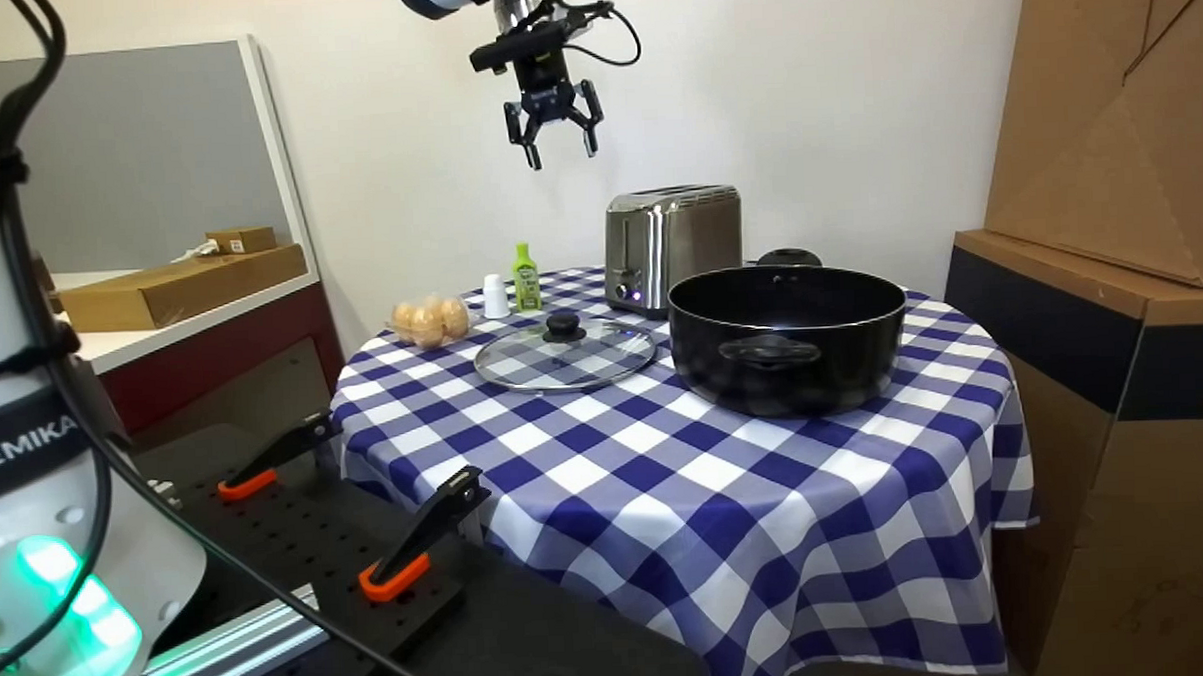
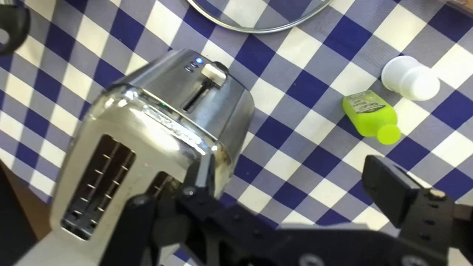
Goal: Move the green bottle to the left
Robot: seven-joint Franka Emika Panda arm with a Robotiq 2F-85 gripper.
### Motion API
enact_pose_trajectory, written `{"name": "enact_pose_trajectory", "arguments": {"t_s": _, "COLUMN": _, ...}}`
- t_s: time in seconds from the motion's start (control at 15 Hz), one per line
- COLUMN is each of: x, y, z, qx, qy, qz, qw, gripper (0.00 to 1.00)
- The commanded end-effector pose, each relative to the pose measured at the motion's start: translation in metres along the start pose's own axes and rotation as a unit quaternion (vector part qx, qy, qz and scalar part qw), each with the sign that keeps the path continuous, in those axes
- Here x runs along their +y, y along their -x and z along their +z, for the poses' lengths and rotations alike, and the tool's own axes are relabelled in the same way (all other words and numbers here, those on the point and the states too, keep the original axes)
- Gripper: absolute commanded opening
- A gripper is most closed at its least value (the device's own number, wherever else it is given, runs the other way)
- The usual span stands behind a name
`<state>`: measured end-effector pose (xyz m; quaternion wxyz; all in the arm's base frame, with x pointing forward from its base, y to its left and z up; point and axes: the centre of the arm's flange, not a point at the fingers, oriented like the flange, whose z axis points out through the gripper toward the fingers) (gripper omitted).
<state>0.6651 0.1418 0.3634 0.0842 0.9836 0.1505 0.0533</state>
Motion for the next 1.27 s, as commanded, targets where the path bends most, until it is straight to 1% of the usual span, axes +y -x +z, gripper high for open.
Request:
{"name": "enact_pose_trajectory", "arguments": {"t_s": 0.0, "x": 0.031, "y": 0.069, "z": -0.002, "qx": 0.017, "qy": 0.023, "qz": 0.066, "qw": 0.9974, "gripper": 1.00}}
{"name": "enact_pose_trajectory", "arguments": {"t_s": 0.07, "x": 0.040, "y": 0.079, "z": -0.003, "qx": 0.017, "qy": 0.020, "qz": 0.081, "qw": 0.9964, "gripper": 1.00}}
{"name": "enact_pose_trajectory", "arguments": {"t_s": 0.27, "x": 0.065, "y": 0.112, "z": -0.009, "qx": 0.003, "qy": -0.017, "qz": 0.118, "qw": 0.9929, "gripper": 1.00}}
{"name": "enact_pose_trajectory", "arguments": {"t_s": 0.4, "x": 0.081, "y": 0.131, "z": -0.015, "qx": -0.005, "qy": -0.055, "qz": 0.140, "qw": 0.9887, "gripper": 1.00}}
{"name": "enact_pose_trajectory", "arguments": {"t_s": 0.67, "x": 0.093, "y": 0.160, "z": -0.023, "qx": -0.011, "qy": -0.088, "qz": 0.181, "qw": 0.9795, "gripper": 1.00}}
{"name": "enact_pose_trajectory", "arguments": {"t_s": 0.73, "x": 0.094, "y": 0.162, "z": -0.024, "qx": -0.020, "qy": -0.092, "qz": 0.184, "qw": 0.9784, "gripper": 1.00}}
{"name": "enact_pose_trajectory", "arguments": {"t_s": 0.8, "x": 0.095, "y": 0.142, "z": -0.016, "qx": -0.016, "qy": -0.076, "qz": 0.180, "qw": 0.9806, "gripper": 1.00}}
{"name": "enact_pose_trajectory", "arguments": {"t_s": 1.2, "x": 0.094, "y": 0.145, "z": -0.014, "qx": -0.019, "qy": -0.076, "qz": 0.181, "qw": 0.9804, "gripper": 1.00}}
